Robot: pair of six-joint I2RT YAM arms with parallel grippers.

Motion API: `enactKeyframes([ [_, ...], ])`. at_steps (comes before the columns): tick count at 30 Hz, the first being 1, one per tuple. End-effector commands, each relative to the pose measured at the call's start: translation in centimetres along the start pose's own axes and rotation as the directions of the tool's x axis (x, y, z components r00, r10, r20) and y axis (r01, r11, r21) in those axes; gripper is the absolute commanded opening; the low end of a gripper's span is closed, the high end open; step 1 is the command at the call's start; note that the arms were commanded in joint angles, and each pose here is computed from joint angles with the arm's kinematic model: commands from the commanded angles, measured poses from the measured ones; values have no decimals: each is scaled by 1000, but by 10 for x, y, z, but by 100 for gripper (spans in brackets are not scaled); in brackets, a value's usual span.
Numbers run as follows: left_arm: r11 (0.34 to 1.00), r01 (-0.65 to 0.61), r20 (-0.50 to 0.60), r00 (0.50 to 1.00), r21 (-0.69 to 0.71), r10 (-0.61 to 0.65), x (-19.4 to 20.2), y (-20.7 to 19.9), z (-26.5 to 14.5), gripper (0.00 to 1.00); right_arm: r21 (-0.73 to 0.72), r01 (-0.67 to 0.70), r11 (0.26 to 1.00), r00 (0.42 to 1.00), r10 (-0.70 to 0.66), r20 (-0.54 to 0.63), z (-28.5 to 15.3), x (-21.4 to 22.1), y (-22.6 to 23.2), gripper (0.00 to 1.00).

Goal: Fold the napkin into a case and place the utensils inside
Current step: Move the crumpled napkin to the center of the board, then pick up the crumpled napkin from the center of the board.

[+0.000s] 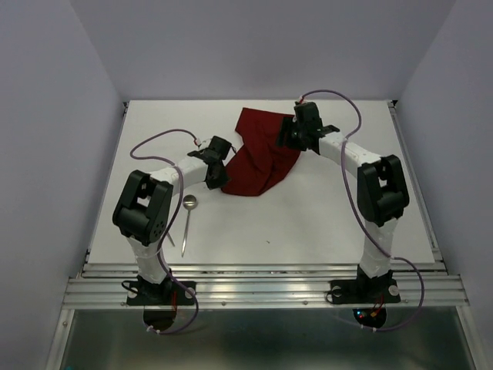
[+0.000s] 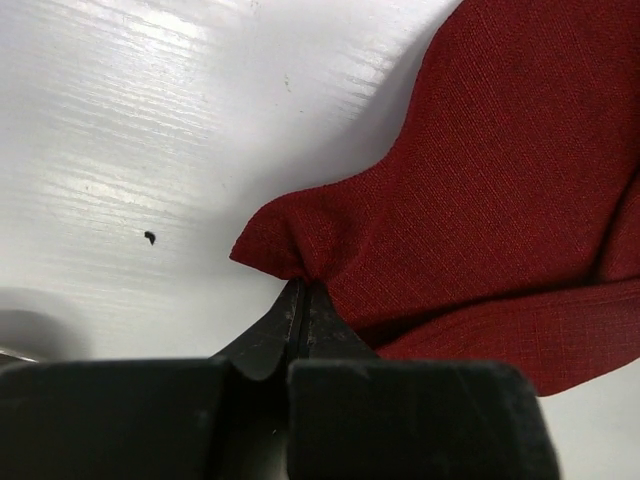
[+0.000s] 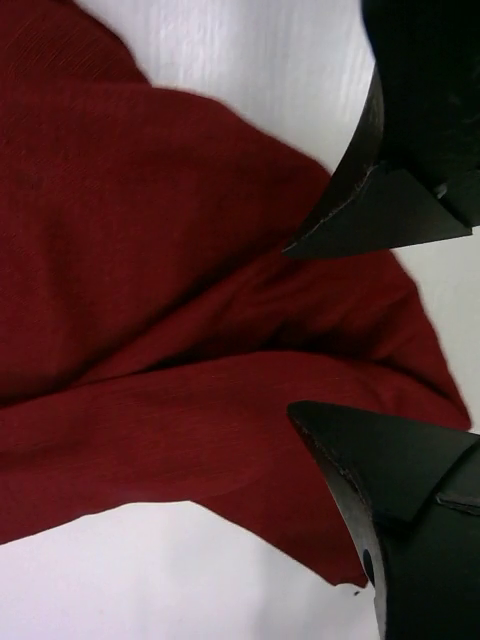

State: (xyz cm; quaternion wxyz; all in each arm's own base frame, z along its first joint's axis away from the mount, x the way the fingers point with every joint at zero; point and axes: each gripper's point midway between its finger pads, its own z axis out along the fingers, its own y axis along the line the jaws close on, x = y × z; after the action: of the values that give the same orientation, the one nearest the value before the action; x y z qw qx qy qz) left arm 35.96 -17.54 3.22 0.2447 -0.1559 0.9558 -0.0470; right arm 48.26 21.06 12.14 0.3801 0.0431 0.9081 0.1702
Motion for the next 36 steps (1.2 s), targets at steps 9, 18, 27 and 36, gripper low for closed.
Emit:
enactKeyframes([
  [9,997,-32,35,999,66,30,-7,-4,-21,0,-268,-2,963,1000,11,29,79,-47,76,72],
  [18,997,-30,37,999,65,28,-5,0,-26,0,-335,-5,942,998,24,54,116,-60,92,82],
  [27,997,-24,37,999,70,21,2,5,-28,0,-403,1,915,1000,10,27,125,-50,108,75],
  [36,996,-24,37,999,86,21,3,4,-28,0,-459,-2,889,1000,-1,-6,119,-42,122,55],
])
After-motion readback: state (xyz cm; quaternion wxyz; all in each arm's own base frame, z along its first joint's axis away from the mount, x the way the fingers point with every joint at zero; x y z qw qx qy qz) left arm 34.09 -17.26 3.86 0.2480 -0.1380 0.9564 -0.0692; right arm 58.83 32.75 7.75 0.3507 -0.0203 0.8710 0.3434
